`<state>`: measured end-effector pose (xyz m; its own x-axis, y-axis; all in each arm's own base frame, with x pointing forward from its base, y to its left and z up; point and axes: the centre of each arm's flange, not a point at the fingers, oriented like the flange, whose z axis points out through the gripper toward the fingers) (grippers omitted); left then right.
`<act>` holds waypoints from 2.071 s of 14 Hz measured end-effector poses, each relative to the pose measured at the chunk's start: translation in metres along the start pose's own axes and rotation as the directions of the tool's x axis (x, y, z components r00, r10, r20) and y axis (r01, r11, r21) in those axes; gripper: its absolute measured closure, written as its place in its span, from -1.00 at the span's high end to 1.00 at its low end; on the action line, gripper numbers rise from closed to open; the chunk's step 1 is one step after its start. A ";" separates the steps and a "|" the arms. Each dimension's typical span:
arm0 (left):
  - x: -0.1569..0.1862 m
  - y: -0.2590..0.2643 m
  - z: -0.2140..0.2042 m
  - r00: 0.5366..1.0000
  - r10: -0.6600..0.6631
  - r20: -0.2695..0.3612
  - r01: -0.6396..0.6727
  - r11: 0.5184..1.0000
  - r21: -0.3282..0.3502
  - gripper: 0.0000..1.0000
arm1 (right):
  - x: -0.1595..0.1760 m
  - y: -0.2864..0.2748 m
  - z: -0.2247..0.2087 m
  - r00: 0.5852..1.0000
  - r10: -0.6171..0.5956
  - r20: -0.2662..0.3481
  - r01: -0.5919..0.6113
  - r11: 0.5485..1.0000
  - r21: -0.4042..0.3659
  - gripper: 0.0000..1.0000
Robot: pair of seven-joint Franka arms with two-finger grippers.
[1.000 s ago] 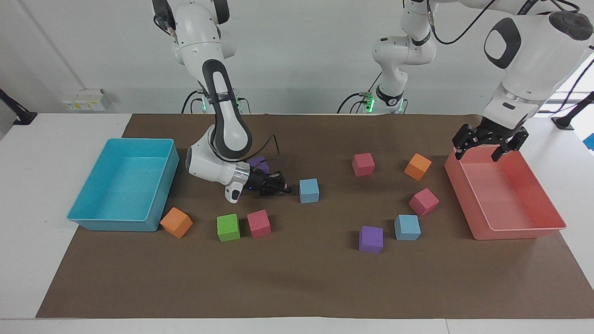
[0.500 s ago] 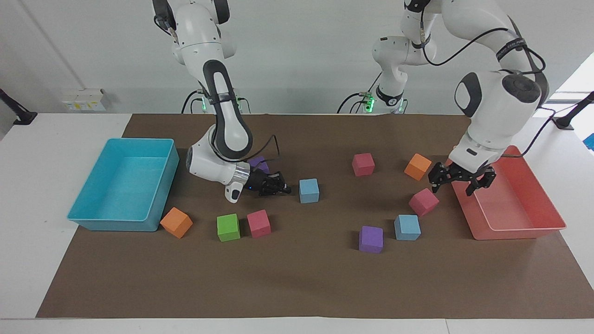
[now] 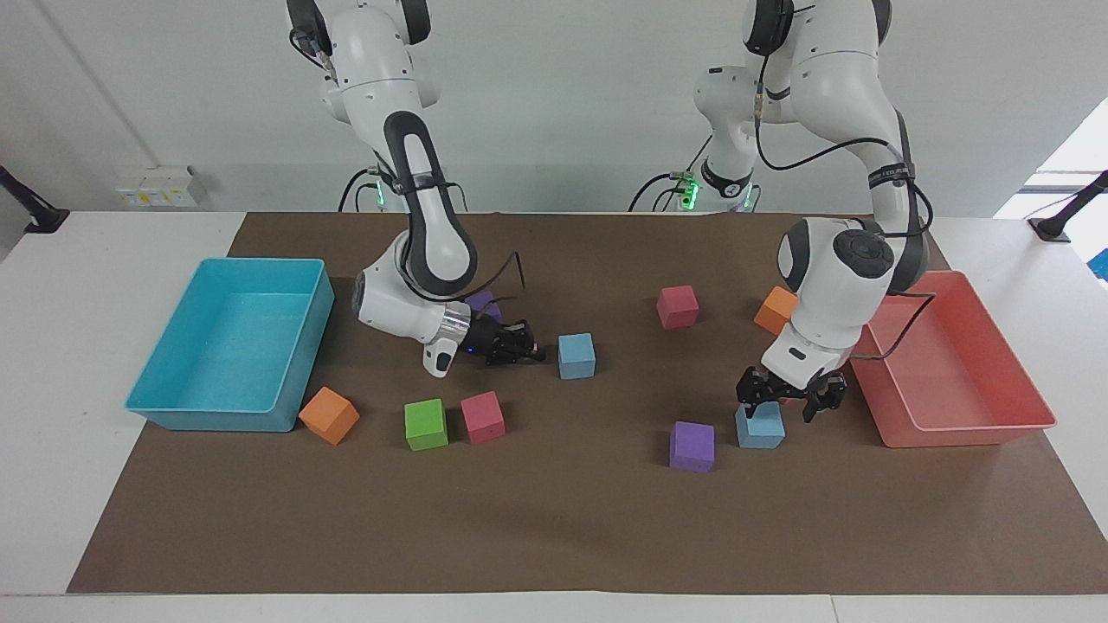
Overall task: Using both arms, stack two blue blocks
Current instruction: 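Close the left gripper on the light blue cube and lift it, then carry the light blue cube with the left gripper toward the center cube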
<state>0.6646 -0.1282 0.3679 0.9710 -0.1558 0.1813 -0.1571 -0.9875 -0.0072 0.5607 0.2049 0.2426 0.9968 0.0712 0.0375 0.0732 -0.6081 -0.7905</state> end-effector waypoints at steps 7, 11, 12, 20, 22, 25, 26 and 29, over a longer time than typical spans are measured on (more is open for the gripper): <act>-0.012 0.009 0.044 0.998 0.013 0.057 -0.013 1.000 0.000 1.00 | 0.000 0.000 0.000 1.000 0.000 0.000 0.000 1.000 0.000 -0.98; -0.019 0.016 0.068 0.998 0.006 0.065 -0.006 1.000 0.000 1.00 | 0.000 0.000 0.000 1.000 0.000 0.000 0.000 1.000 0.000 -0.98; -0.019 0.018 0.070 0.998 0.005 0.064 -0.005 1.000 0.000 1.00 | 0.000 0.000 0.000 1.000 0.000 0.000 0.000 1.000 0.000 -0.98; -0.015 0.013 0.053 0.998 -0.031 0.048 0.031 0.999 0.006 0.19 | 0.000 0.000 0.000 1.000 0.000 0.000 0.000 1.000 0.000 -0.98; -0.016 0.011 0.035 0.997 -0.035 0.064 0.034 0.999 0.007 0.19 | 0.000 0.000 0.000 1.000 0.000 0.000 0.000 1.000 0.000 -0.98; -0.020 0.014 0.002 0.994 -0.051 0.095 0.051 0.999 0.007 0.19 | 0.000 0.000 0.000 1.000 0.000 -0.001 0.000 1.000 -0.001 -0.98; -0.021 0.020 -0.006 0.993 -0.069 0.100 0.069 0.998 0.008 0.19 | 0.000 0.000 0.000 1.000 0.000 -0.001 0.000 1.000 -0.001 -0.98; -0.027 0.071 -0.016 0.988 -0.113 0.101 0.113 0.994 0.004 0.18 | 0.000 0.000 0.000 1.000 0.000 -0.001 0.000 1.000 -0.001 -0.98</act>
<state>0.6244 -0.1940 0.3779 0.9958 -0.0447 0.0804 -0.0456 -0.9989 0.0092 0.5608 0.2046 0.2425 0.9968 0.0701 0.0381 0.0731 -0.6090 -0.7898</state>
